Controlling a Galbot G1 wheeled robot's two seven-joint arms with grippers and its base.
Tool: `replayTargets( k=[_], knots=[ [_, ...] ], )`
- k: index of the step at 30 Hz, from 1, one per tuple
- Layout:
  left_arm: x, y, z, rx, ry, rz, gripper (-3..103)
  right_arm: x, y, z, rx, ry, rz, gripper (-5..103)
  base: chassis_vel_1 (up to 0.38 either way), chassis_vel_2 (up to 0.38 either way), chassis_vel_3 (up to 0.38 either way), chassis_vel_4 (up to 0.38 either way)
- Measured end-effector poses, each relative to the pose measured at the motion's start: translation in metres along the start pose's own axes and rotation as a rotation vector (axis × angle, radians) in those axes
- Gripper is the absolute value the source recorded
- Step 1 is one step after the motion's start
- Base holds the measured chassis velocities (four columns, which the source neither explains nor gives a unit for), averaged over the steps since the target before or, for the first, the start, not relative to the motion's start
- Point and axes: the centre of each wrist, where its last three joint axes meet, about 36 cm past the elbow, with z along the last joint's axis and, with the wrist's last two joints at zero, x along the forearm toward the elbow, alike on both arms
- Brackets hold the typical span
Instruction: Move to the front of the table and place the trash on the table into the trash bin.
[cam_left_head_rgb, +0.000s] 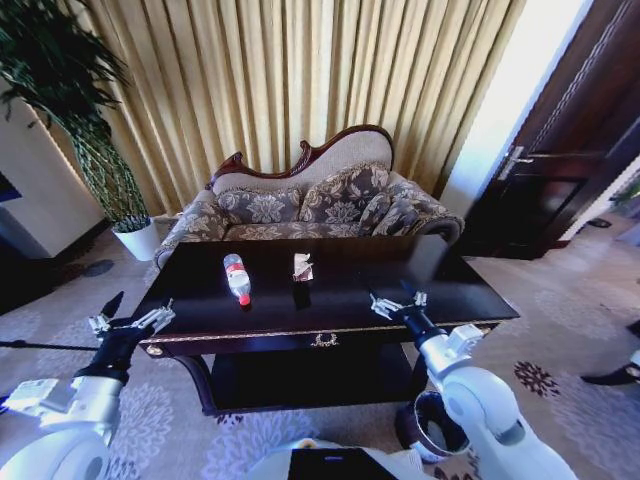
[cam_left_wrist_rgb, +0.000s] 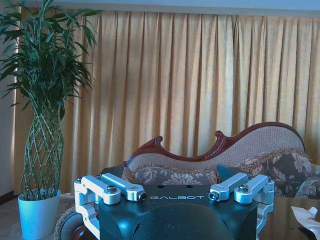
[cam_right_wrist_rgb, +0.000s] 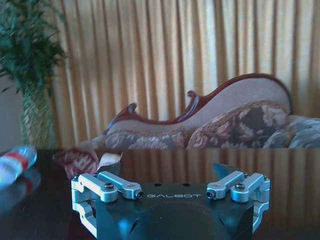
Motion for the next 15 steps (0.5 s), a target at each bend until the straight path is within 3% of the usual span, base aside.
replayTargets(
  k=[2, 6, 15],
  knots=[
    [0.001, 0.000, 0.001, 0.002, 0.007, 0.000, 100, -0.010, -0.015, 0.005, 0.028, 0.028, -0.053, 100, 0.000, 0.000, 0.000, 0.000],
    [0.002, 0.000, 0.002, 0.005, 0.008, -0.005, 100, -0.029, -0.023, 0.004, 0.021, 0.042, -0.126, 100, 0.000, 0.000, 0.000, 0.000],
    [0.005, 0.000, 0.003, 0.008, 0.015, -0.023, 100, -0.091, -0.008, 0.005, 0.024, 0.035, -0.248, 100, 0.000, 0.000, 0.000, 0.000]
  ],
)
